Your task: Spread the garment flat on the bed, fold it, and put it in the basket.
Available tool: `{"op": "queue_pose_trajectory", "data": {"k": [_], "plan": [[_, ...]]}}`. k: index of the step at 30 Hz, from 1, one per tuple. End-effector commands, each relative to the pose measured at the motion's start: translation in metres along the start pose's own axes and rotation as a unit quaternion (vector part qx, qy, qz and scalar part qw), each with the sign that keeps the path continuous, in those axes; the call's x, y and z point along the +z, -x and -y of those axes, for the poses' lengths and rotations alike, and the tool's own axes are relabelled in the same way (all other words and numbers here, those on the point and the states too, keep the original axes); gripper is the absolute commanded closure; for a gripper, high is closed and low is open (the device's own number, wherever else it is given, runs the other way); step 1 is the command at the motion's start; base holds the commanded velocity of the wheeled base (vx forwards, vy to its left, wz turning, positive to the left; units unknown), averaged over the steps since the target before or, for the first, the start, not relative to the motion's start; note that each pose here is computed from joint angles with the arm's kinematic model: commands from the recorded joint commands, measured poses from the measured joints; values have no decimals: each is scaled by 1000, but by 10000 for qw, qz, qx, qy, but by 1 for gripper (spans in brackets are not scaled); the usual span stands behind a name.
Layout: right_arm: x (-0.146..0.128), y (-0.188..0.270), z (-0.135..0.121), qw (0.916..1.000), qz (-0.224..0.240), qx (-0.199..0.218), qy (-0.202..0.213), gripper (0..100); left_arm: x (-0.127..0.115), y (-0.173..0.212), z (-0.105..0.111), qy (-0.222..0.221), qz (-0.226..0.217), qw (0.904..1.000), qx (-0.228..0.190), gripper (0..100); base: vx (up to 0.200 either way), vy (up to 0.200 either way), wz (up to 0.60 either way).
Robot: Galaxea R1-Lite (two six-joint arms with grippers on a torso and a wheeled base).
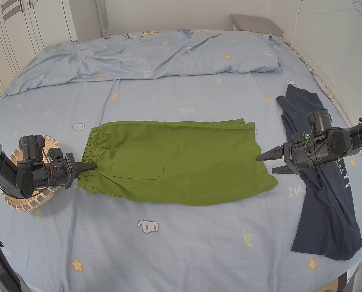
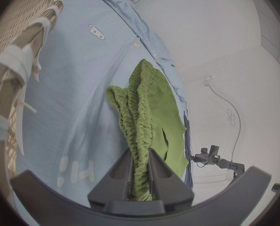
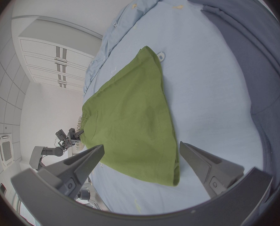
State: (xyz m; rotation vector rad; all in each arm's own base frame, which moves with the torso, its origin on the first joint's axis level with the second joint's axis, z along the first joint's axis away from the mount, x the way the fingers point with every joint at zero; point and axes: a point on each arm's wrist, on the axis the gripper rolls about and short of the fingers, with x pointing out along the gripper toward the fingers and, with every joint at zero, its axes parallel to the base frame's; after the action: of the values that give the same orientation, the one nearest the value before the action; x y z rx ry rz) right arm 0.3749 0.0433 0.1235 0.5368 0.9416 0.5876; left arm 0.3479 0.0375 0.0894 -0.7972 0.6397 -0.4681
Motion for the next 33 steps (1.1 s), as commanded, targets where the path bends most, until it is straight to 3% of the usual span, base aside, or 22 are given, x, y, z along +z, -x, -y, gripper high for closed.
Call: {"op": "queue_pose_trajectory", "data": {"k": [1, 12, 22, 33], "plan": [[0, -8, 8, 10000, -63, -33, -61, 0, 0, -1, 0, 7, -10, 10000, 1, 100, 0, 0, 0], [4, -10, 25, 9996, -91, -152, -242, 0, -1, -2, -1, -3, -16, 10000, -4, 100, 0, 0, 0], [-6, -30, 31, 9978, -572, -176, -290, 0, -1, -2, -1, -3, -16, 10000, -4, 100, 0, 0, 0], [-12, -45, 34, 9949, -932, 262, -281, 0, -1, -1, 0, -9, -16, 10000, -13, 100, 0, 0, 0]]}}
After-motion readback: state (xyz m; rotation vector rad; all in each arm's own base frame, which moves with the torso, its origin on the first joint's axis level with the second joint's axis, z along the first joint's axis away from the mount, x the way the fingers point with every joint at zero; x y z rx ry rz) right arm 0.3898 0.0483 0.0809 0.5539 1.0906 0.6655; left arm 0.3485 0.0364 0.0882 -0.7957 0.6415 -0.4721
